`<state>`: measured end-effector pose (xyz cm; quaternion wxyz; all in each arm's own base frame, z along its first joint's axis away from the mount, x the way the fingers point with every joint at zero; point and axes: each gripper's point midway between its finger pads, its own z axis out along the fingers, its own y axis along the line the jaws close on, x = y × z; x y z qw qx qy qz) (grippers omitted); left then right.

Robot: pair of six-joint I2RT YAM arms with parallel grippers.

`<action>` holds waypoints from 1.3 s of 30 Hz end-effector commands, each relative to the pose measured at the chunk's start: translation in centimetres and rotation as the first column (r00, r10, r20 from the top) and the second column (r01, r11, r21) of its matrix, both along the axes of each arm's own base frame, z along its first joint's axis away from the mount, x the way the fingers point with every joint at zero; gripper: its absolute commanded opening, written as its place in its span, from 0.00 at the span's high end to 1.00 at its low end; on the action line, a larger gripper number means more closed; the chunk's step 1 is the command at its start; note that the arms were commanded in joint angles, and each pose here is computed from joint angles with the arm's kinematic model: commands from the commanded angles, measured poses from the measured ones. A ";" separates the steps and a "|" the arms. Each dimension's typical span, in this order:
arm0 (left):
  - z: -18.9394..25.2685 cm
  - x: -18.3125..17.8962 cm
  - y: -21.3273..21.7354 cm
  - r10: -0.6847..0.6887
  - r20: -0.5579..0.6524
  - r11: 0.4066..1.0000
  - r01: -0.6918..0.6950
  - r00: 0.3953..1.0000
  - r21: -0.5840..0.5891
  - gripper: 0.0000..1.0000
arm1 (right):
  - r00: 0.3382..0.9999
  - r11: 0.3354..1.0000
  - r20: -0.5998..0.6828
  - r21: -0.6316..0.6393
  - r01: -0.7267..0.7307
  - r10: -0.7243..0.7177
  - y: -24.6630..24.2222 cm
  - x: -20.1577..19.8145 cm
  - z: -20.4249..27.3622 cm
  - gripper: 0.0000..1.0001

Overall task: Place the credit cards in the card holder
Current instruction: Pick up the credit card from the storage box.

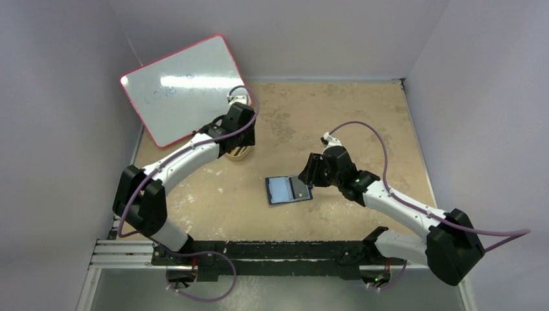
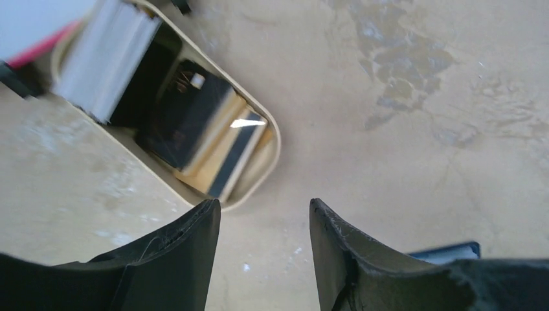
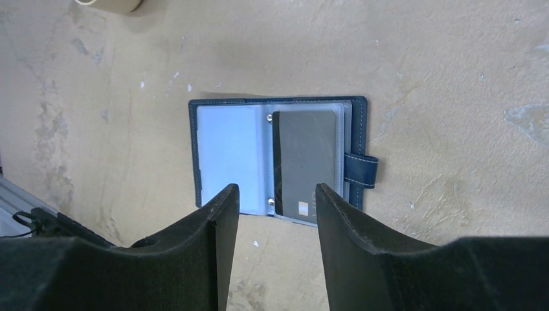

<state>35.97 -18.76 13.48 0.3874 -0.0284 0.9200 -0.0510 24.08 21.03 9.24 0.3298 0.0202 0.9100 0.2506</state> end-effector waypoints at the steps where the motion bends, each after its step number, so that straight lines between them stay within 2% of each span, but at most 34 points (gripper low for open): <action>1: 1.7 2.1 3.9 -0.016 0.011 0.958 0.012 1.000 0.285 0.47 | 0.996 1.000 0.090 0.021 0.000 -0.002 0.5 1.4 2.9 0.50; 7: 1.5 6.1 6.4 0.037 -0.001 0.900 -0.033 0.999 0.434 0.42 | 0.995 1.000 0.095 0.016 -0.002 0.001 0.5 1.6 3.2 0.50; 9: 0.3 7.3 7.6 0.055 -0.042 0.885 -0.029 0.998 0.465 0.41 | 0.996 1.000 0.091 0.015 -0.009 0.008 0.5 1.4 3.3 0.50; 21: -2.6 10.9 11.0 0.120 -0.125 0.758 -0.010 0.985 0.652 0.40 | 0.994 1.000 0.112 -0.009 -0.012 0.013 0.3 1.6 4.1 0.50; 32: -3.4 11.2 12.1 0.142 -0.127 0.705 -0.010 0.982 0.709 0.43 | 0.996 1.000 0.086 -0.014 -0.022 0.023 0.7 1.8 3.3 0.50; 39: -3.9 11.3 12.1 0.135 -0.143 0.711 0.005 0.980 0.704 0.44 | 0.995 1.000 0.092 -0.013 -0.020 0.021 0.6 1.8 3.3 0.50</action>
